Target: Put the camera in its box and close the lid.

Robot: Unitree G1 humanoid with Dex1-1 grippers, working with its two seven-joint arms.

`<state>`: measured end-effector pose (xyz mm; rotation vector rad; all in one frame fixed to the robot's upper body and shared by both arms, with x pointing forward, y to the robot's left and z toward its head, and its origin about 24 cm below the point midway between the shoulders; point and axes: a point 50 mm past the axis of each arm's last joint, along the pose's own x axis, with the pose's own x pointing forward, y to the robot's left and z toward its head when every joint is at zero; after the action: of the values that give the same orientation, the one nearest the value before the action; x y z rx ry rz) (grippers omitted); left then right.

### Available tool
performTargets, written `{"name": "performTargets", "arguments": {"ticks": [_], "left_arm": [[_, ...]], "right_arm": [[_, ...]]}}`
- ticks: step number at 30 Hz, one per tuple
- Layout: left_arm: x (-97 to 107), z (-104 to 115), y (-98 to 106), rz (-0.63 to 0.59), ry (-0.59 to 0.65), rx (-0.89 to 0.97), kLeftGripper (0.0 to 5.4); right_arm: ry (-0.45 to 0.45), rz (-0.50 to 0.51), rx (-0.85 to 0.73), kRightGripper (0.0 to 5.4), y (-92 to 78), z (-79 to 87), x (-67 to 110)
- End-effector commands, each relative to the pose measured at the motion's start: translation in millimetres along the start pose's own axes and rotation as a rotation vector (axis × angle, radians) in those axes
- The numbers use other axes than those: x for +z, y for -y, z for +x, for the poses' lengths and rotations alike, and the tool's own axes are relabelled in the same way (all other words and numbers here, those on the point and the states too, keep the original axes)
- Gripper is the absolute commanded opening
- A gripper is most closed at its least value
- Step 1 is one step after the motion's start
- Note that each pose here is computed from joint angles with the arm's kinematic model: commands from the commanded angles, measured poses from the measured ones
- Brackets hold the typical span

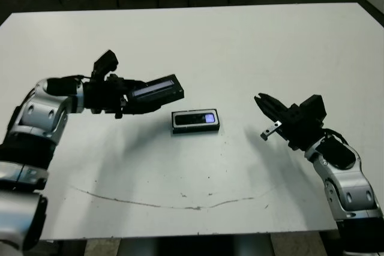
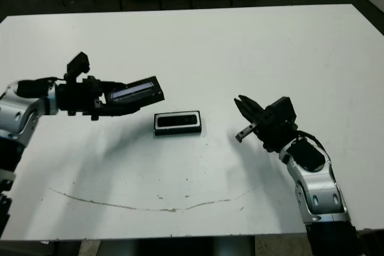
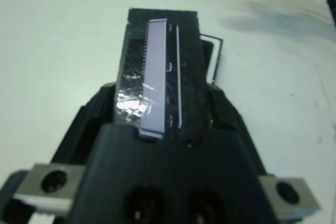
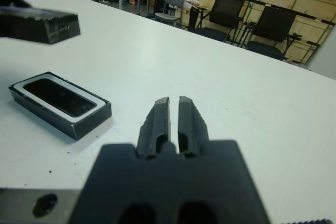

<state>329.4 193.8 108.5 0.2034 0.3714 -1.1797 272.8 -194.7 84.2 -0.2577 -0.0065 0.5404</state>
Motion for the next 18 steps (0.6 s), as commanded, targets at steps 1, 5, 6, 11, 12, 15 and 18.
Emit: {"name": "performTargets", "arguments": {"ticks": [1, 5, 6, 11, 12, 15, 18], "left_arm": [[-7, 3, -3, -0.069, 0.018, -0.023, 2.79], [-15, 4, -5, -0.155, 0.057, -0.026, 2.79], [-16, 4, -5, -0.162, 0.056, -0.032, 2.79], [-19, 10, -5, -0.162, 0.046, -0.074, 2.79], [-19, 12, -5, -0.160, 0.038, -0.083, 2.79], [-20, 17, -4, -0.177, 0.022, -0.105, 2.79], [-21, 22, -5, -0.199, -0.003, -0.112, 2.79]], "right_arm": [[-0.037, 0.041, -0.026, 0.00, 0.9, -1.5, -7.9], [-0.047, 0.049, -0.040, 0.00, 0.5, -2.3, -9.4], [-0.049, 0.049, -0.040, 0.00, 0.3, -2.5, -9.7], [-0.055, 0.074, -0.043, 0.00, 0.8, -2.9, -11.8], [-0.057, 0.069, -0.043, 0.00, 0.9, -2.9, -12.0], [-0.055, 0.057, -0.039, 0.00, 1.3, -2.8, -12.7], [-0.060, 0.070, -0.037, 0.00, 0.5, -2.6, -13.6]]}}
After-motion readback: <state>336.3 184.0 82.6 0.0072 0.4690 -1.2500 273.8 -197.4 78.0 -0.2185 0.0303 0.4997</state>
